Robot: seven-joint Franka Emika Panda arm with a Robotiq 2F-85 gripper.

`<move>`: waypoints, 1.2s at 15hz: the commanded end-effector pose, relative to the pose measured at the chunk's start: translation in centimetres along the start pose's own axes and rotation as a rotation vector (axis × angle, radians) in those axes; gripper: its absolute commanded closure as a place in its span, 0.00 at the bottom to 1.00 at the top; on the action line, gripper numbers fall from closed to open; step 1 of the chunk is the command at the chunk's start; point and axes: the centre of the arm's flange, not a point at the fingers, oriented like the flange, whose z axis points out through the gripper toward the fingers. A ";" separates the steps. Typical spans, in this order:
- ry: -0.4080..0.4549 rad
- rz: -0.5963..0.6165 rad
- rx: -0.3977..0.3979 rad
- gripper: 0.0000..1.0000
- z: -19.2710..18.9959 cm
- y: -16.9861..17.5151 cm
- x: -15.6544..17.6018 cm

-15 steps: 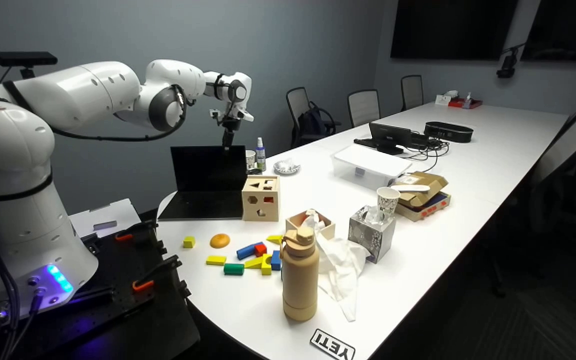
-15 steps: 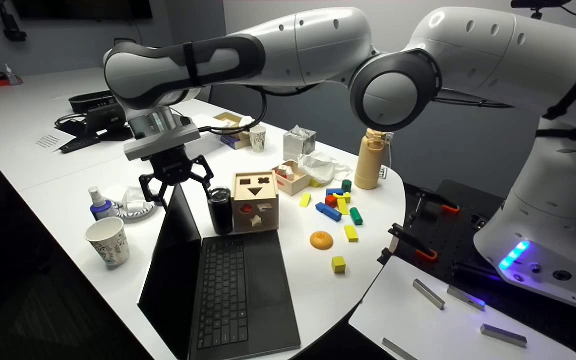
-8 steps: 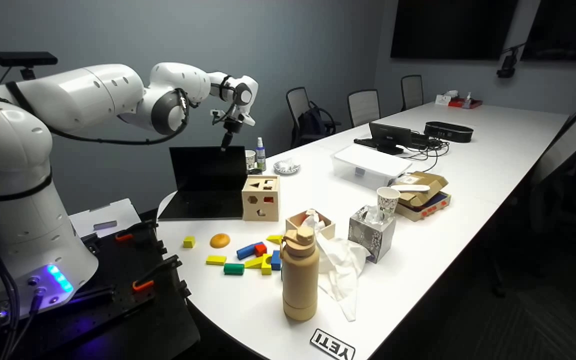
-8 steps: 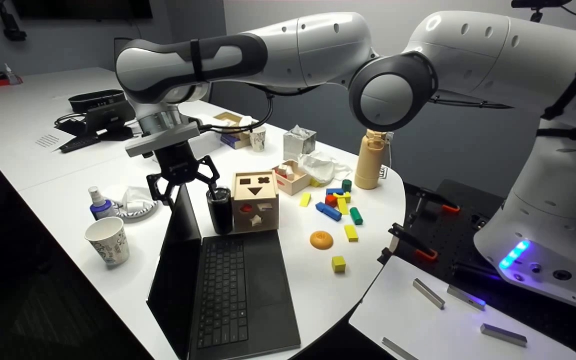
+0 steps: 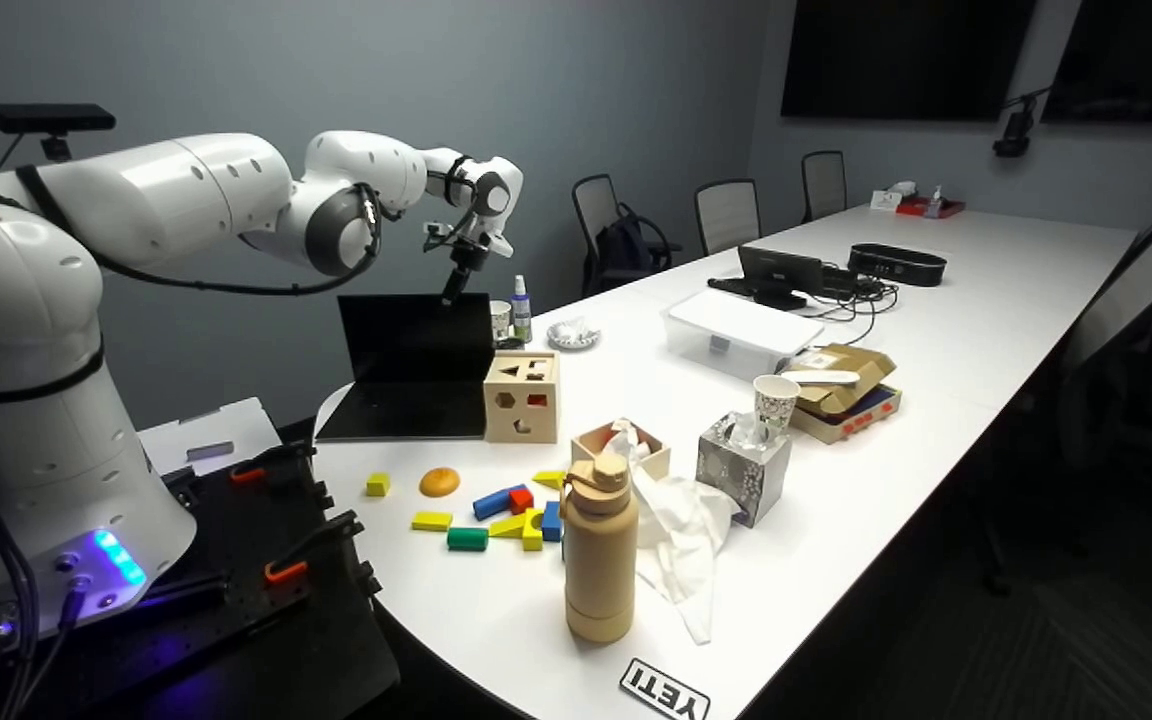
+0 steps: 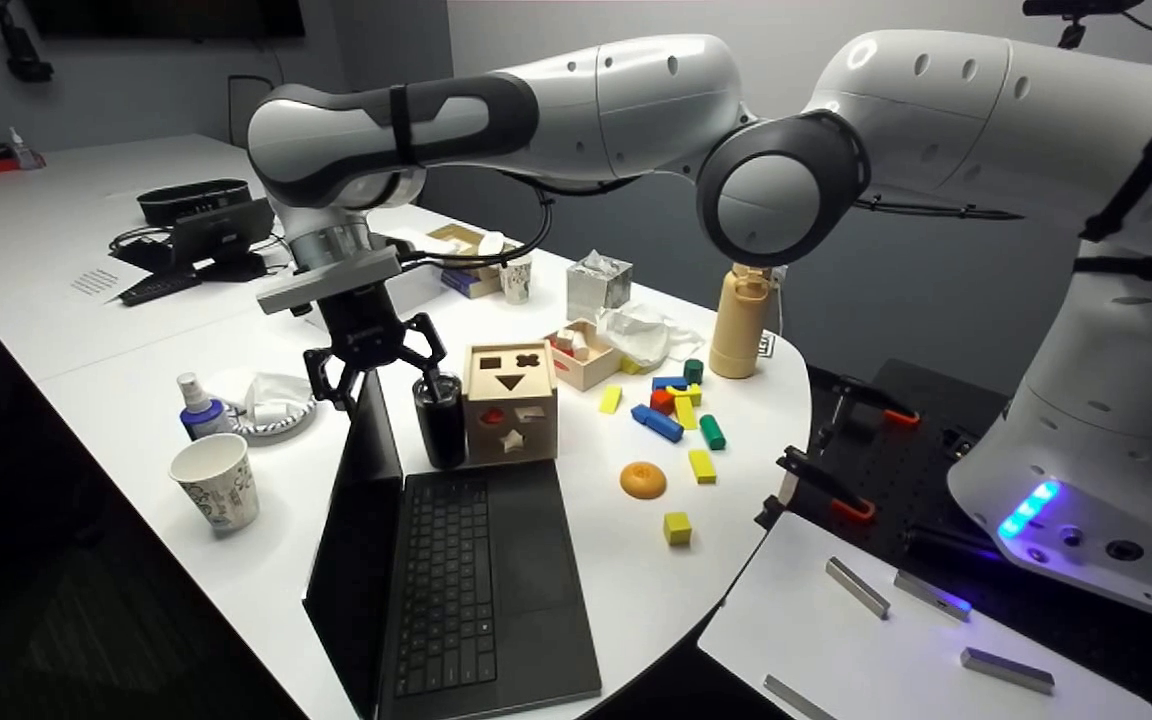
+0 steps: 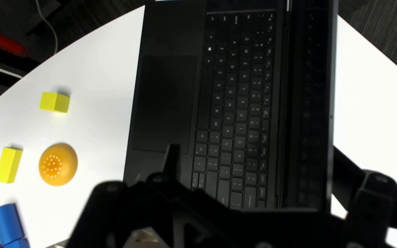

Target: Close the laptop

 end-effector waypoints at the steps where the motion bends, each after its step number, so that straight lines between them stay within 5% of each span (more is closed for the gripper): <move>1: -0.016 -0.004 -0.119 0.00 -0.2 4.2 -1.4; 6: -0.070 -0.015 -0.194 0.00 1.1 5.9 -0.8; 18: -0.095 0.034 -0.166 0.00 6.1 6.5 0.4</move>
